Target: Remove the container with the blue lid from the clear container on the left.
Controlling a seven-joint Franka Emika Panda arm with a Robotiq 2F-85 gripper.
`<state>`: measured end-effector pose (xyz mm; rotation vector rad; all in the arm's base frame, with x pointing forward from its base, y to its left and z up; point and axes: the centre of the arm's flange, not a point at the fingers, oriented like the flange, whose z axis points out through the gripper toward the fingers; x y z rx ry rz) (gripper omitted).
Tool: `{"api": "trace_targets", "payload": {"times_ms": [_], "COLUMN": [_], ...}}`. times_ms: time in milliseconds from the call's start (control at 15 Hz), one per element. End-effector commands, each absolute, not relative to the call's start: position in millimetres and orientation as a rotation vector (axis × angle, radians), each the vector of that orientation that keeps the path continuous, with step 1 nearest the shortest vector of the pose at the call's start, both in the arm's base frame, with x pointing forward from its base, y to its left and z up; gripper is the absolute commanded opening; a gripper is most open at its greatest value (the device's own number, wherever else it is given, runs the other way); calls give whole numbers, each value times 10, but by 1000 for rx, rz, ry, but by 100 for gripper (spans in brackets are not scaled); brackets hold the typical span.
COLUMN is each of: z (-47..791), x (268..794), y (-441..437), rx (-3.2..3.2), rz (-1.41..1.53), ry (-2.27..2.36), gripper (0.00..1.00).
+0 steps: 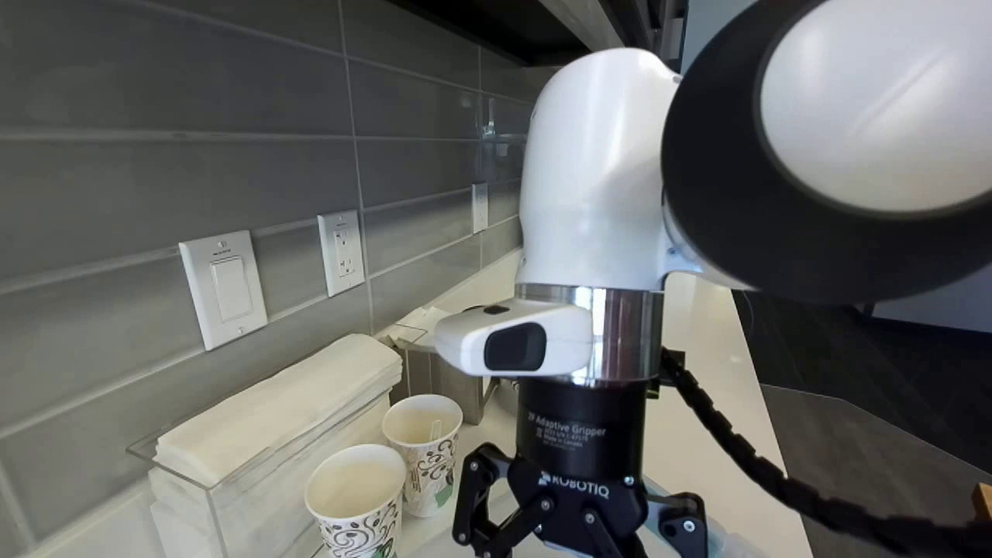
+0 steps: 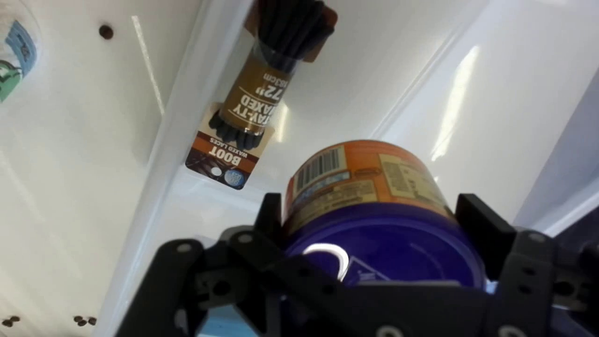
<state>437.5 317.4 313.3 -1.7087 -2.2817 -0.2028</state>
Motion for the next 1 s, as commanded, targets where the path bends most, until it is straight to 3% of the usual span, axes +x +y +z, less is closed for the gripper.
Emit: {"api": "trace_targets", "payload": {"times_ms": [0, 933], "z": [3432, 4019], "x": [4159, 3843], "y": [2883, 1944], "rx": [-1787, -2317], "rz": [-203, -294], "ry": [-2195, -1530], "gripper": [68, 68]}}
